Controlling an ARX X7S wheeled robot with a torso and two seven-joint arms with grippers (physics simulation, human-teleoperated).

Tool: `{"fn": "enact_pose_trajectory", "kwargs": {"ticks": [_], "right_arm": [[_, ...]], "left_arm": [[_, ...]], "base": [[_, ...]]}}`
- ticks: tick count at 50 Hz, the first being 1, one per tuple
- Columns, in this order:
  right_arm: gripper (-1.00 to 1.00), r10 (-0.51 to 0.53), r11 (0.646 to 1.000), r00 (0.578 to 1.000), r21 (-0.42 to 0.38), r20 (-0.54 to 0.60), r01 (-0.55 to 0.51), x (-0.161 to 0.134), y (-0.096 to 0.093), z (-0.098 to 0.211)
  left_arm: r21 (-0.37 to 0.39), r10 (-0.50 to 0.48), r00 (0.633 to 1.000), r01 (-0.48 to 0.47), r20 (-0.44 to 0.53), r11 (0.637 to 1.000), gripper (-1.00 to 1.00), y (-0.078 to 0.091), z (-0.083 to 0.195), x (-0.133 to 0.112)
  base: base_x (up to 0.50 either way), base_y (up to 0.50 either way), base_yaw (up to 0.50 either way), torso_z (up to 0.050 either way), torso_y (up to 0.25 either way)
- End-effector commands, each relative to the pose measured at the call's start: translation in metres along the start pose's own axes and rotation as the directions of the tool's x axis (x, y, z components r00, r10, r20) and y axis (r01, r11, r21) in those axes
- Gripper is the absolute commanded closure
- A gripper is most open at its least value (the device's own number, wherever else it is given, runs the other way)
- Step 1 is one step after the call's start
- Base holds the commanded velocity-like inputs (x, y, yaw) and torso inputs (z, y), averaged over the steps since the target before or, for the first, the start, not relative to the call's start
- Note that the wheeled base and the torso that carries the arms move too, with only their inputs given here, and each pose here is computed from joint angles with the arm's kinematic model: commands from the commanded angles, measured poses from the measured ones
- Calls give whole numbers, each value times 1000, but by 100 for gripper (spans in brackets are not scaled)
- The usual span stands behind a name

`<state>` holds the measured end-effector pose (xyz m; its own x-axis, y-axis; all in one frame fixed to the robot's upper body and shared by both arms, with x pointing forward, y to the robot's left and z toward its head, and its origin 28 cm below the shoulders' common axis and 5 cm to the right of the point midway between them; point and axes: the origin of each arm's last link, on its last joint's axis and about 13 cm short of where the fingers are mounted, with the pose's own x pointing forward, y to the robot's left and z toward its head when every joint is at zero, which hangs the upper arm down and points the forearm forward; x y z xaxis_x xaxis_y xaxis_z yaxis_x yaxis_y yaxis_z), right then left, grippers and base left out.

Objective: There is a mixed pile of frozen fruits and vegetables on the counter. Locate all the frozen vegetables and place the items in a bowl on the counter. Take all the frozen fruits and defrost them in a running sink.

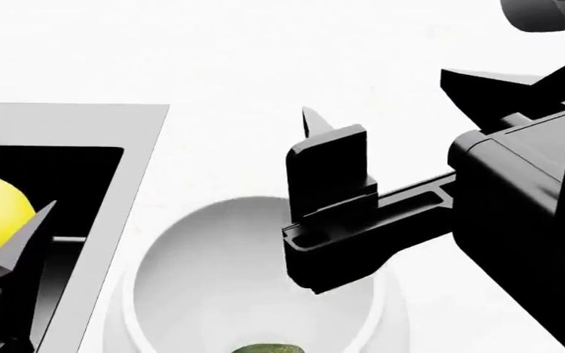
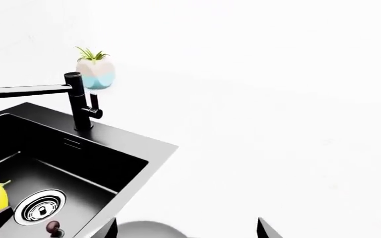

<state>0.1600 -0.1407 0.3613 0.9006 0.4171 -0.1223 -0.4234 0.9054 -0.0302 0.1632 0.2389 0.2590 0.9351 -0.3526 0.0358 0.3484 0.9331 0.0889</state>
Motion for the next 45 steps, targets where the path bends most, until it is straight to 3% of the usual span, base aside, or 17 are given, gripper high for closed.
{"fn": "enact_pose_trajectory", "kwargs": {"ticks": [1,4,13,20,25,27,34,45], "right_arm": [[-100,-66,998,997,-3,35,66,-2,-10,3],[-100,-73,997,997,-4,31,74,-2,-11,2],[-100,-75,997,997,16,25,75,-4,-15,3],[-100,-86,996,996,17,21,86,-6,-17,1],[-100,-85,996,996,17,16,85,-8,-18,-1],[-100,-84,996,996,16,13,84,-9,-18,-1],[-100,-81,997,997,16,6,81,-10,-17,-4],[-100,-71,997,997,27,-5,71,-9,-16,-5]], "left_arm": [[-4,-17,998,17,57,1000,100,-16,45,15],[-54,-76,995,79,63,995,100,-21,48,19],[-89,-226,974,228,29,970,100,-47,41,38],[-118,-294,956,291,-2,949,100,-61,36,49],[-128,-304,953,299,-19,946,100,-65,33,61],[-80,-282,959,278,-37,957,100,-65,31,65],[-107,-287,955,279,-70,954,100,-65,25,83],[-86,-288,953,281,-95,956,100,-71,22,88]], "base": [[0,0,0,0,0],[0,0,0,0,0],[0,0,0,0,1],[0,0,0,0,0],[0,0,0,0,0],[0,0,0,0,0],[0,0,0,0,0],[0,0,0,0,0]]}}
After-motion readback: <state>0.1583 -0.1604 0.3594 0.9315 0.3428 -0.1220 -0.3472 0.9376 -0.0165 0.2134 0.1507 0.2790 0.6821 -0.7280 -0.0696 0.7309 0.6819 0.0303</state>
